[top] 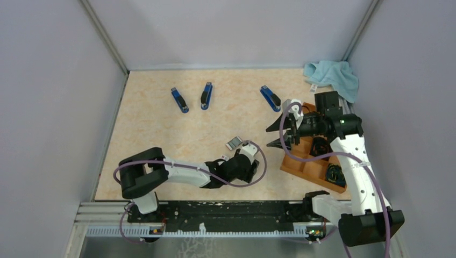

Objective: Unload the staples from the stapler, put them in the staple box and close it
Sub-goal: Pick up the staple from the center of the board.

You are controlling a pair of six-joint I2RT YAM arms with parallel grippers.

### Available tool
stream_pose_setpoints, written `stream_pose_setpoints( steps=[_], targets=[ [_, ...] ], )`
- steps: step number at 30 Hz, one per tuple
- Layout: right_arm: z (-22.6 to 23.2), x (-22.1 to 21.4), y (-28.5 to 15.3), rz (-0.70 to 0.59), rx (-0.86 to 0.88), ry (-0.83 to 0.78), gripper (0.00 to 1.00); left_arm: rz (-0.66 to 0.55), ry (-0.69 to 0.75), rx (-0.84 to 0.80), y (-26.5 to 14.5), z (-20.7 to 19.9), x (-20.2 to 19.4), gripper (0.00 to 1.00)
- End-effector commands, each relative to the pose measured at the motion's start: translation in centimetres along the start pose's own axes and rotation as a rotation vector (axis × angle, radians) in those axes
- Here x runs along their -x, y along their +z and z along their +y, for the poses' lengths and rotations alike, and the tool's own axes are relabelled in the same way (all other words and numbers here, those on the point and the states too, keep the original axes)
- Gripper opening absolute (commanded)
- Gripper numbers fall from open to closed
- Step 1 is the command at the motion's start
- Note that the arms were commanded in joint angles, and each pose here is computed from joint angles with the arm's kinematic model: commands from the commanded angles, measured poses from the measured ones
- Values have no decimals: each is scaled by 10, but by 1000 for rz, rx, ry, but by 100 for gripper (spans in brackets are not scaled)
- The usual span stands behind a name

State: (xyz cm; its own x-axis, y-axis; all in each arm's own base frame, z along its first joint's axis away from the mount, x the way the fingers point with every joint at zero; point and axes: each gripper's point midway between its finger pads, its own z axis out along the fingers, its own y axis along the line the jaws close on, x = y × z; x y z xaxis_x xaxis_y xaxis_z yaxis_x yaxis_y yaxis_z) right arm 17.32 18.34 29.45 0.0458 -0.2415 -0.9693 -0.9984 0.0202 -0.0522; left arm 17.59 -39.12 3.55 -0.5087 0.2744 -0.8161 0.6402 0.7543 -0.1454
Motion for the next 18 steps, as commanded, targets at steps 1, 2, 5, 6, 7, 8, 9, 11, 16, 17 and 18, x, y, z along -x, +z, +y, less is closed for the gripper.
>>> stream_pose_setpoints(
  steps=[1, 2, 5, 6, 7, 8, 9, 11, 16, 17, 18],
  targets=[
    [-16, 3, -8, 8, -66, -63, 54, -39, 52, -20, 1, -10, 12, 62],
    [-19, 1, -11, 9, -79, -58, 55, -37, 59, -19, 2, -11, 11, 62],
    [-27, -6, -16, 11, -117, -29, 55, -38, 64, -12, 2, -8, 9, 63],
    [-29, -9, -17, 10, -125, -24, 55, -41, 64, -10, 1, -7, 9, 63],
    [-30, -11, -16, 9, -129, -15, 55, -47, 62, -10, 1, -7, 10, 63],
    [-32, -14, -16, 11, -136, -3, 55, -54, 60, -14, 0, -8, 12, 63],
    [-33, -16, -16, 12, -142, 3, 55, -60, 56, -19, 0, -8, 13, 63],
    [-39, -17, -15, 11, -157, 12, 55, -70, 44, -38, -2, -12, 15, 63],
    [-49, -18, -14, -11, -190, 70, 55, -105, -3, -92, -15, -17, 20, 62],
    [-51, -19, -13, -15, -201, 82, 55, -116, -11, -108, -18, -18, 22, 62],
    [-51, -21, -13, -19, -211, 95, 55, -128, -18, -120, -21, -19, 24, 62]
  ],
)
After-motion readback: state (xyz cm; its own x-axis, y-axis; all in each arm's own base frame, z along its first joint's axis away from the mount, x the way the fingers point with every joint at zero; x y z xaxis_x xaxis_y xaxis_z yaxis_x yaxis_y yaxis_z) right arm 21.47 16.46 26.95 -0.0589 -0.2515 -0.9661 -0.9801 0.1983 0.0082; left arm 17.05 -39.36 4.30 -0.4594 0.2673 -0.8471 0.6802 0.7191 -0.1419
